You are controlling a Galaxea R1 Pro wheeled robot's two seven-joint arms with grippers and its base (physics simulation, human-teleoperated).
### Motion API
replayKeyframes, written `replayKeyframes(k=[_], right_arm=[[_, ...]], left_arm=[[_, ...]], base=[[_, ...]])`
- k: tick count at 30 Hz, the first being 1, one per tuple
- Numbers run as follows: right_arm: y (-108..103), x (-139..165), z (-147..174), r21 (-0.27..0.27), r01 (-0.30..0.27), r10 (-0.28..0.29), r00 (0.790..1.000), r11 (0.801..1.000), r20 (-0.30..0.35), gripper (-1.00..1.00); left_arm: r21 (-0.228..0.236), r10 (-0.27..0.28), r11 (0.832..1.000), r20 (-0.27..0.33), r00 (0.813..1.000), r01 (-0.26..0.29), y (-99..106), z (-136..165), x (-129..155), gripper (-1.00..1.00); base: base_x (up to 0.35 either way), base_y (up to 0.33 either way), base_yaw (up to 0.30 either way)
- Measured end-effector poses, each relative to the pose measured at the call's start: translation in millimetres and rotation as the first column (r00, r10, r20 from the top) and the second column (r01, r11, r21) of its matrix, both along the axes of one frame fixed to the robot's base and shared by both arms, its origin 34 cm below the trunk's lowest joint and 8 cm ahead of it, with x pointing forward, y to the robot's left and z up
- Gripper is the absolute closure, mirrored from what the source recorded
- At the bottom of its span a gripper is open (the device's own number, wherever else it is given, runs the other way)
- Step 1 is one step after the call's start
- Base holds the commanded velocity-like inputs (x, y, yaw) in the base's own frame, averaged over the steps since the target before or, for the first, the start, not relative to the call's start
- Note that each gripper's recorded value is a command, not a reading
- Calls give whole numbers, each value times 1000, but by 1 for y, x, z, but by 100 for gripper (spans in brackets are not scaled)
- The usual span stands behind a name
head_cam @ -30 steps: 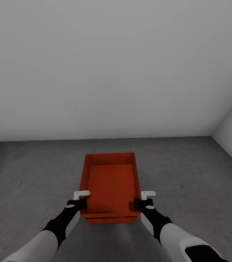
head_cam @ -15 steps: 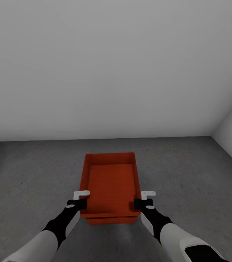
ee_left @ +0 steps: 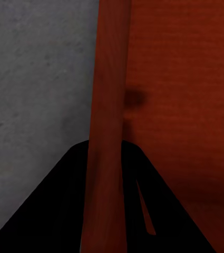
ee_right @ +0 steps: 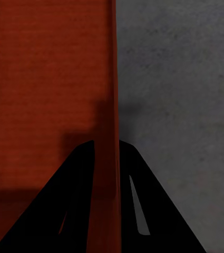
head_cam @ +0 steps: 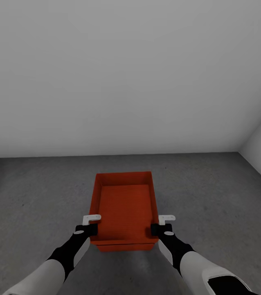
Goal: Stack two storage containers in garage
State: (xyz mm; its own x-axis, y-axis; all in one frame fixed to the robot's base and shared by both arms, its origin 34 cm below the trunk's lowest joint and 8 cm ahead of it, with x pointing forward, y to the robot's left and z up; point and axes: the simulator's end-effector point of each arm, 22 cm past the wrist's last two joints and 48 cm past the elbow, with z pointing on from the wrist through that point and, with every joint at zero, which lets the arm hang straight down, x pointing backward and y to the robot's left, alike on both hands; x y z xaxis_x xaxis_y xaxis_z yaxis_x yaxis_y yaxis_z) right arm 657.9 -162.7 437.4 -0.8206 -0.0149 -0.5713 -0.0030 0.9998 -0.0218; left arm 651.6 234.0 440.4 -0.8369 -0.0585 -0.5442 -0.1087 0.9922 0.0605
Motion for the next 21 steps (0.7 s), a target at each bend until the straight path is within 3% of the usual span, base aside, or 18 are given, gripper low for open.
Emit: replayKeyframes(k=[21], right_arm=[[0, -3, -22, 0, 0, 0, 1000, 1000, 0, 100]], left_arm=[[0, 0, 1000, 0, 1000, 0, 0, -21, -3, 100]], base=[[0, 0, 0]])
